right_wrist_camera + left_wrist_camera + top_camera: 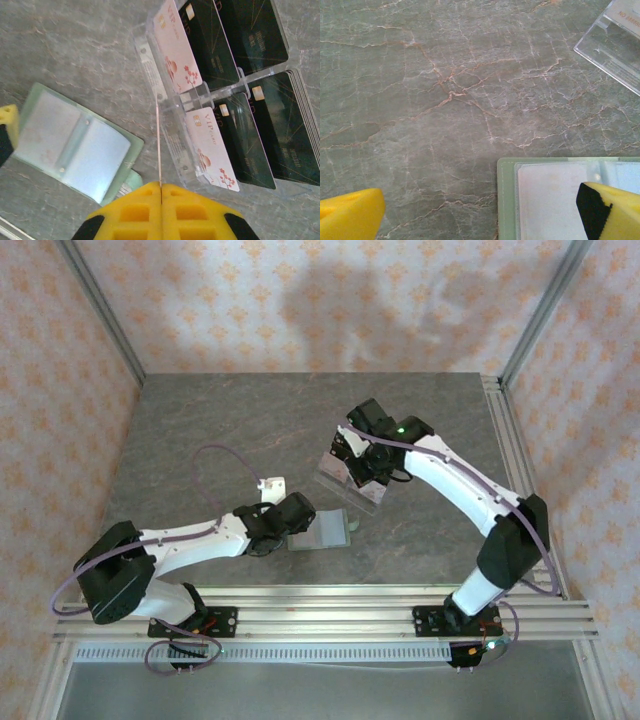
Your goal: Put the credit cards into the card holder
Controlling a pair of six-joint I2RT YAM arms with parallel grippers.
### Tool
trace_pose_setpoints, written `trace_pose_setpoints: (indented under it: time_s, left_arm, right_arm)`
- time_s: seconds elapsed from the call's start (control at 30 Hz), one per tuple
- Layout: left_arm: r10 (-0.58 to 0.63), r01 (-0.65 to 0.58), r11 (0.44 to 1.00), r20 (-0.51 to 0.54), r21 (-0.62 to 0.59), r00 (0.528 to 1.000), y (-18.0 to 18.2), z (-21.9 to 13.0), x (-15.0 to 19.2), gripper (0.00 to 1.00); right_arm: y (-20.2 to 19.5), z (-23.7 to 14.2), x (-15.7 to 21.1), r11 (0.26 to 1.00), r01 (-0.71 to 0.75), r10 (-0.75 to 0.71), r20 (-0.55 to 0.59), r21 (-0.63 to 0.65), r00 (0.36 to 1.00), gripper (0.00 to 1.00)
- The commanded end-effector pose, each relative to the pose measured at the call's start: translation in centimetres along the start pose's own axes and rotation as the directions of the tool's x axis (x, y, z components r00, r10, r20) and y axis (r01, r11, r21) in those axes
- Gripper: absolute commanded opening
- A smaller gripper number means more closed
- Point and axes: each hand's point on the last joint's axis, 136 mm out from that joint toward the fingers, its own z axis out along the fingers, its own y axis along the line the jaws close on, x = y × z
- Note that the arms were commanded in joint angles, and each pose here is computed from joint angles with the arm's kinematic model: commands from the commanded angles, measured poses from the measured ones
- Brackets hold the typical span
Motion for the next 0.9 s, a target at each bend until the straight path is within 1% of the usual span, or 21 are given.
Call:
trace_pose_setpoints:
  time_s: [0.0,0.13,0.23,0.3,0.4,0.5,0.7,0.87]
  left_arm:
    - [0.033,-0.031,0.998,0.021,-0.056,0.999,1.6,-0.3,-0.6,1.0]
    - [0.071,-0.072,0.997,-0.011,-0.04,0.997,1.6,-0.1,0.3,1.0]
    - [0.12,-0.121,0.992,-0.043,-0.02,0.992,1.3,0.0,1.0,1.0]
    - [0.139,-0.141,0.99,-0.059,-0.016,0.988,1.3,0.2,1.4,1.0]
    - [0.159,-0.16,0.987,-0.077,-0.01,0.984,1.2,0.4,1.9,1.0]
    - [0.171,-0.173,0.985,-0.094,-0.01,0.981,1.1,0.9,2.4,1.0]
    - [0.193,-0.198,0.98,-0.132,-0.024,0.972,0.5,2.2,3.4,1.0]
    - [0.213,-0.223,0.973,-0.147,-0.058,0.966,0.6,2.8,3.6,1.0]
  right_arm:
    - [1.0,-1.2,-0.5,0.992,-0.094,0.1,0.076,-0.079,0.992,0.0]
    - [2.7,-1.5,-0.5,0.963,-0.177,0.205,0.128,-0.203,0.97,0.0]
    - [4.1,-1.6,-0.2,0.921,-0.234,0.291,0.152,-0.311,0.945,0.0]
    - [5.0,-1.4,0.2,0.885,-0.269,0.347,0.153,-0.381,0.925,0.0]
    - [5.6,-0.6,1.2,0.845,-0.313,0.408,0.144,-0.434,0.901,0.0]
    - [6.5,0.9,2.3,0.791,-0.356,0.463,0.106,-0.497,0.88,0.0]
    - [7.4,3.7,4.0,0.716,-0.419,0.534,0.051,-0.558,0.844,0.0]
    - [7.9,5.4,4.9,0.687,-0.441,0.552,0.02,-0.577,0.834,0.0]
